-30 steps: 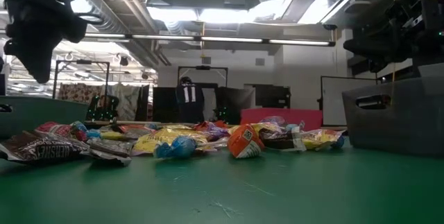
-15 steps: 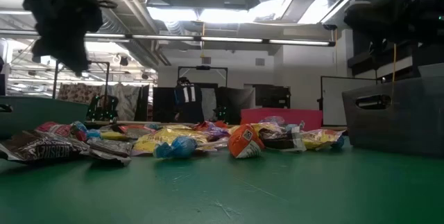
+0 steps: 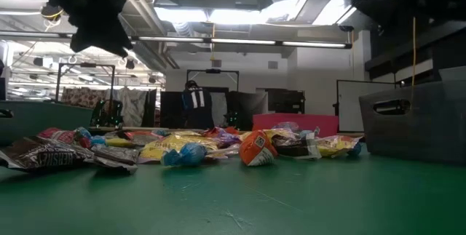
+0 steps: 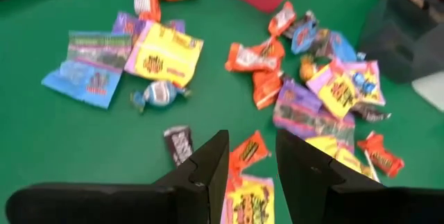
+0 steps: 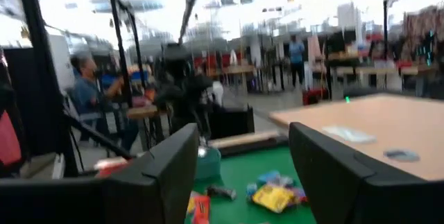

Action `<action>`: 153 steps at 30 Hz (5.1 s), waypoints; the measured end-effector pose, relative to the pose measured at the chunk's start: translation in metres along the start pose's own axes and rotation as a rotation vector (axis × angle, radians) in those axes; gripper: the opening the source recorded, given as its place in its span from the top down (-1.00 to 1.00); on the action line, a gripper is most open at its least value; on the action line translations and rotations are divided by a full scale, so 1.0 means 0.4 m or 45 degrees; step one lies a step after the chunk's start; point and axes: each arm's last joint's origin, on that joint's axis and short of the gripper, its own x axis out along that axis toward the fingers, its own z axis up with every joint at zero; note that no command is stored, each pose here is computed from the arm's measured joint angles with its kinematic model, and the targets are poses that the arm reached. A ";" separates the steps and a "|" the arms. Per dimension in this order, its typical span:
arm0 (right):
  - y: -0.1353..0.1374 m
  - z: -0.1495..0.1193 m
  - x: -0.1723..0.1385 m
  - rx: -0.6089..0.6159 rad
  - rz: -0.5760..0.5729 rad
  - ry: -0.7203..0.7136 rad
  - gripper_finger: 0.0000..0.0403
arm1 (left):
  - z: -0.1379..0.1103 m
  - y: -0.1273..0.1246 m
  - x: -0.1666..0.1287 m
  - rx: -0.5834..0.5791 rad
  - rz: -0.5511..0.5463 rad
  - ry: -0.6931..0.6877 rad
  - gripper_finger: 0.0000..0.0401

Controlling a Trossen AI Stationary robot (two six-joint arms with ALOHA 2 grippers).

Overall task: Sort candy
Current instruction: Put the orange chocolate bar into the red bin

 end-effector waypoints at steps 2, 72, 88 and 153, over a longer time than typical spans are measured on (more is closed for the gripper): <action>0.001 0.012 0.031 -0.004 -0.034 0.057 -0.13 | 0.003 -0.002 0.000 -0.003 -0.007 -0.020 0.46; -0.091 -0.405 0.622 -0.225 0.055 1.638 -0.12 | 0.008 0.002 0.000 -0.006 0.070 -0.087 0.46; -0.090 -0.408 0.622 -0.224 0.057 1.641 0.25 | 0.009 0.001 0.000 -0.008 0.068 -0.095 0.46; -0.191 -0.141 0.624 -0.778 -0.486 2.236 0.13 | 0.040 -0.066 0.140 0.283 0.029 -0.143 0.46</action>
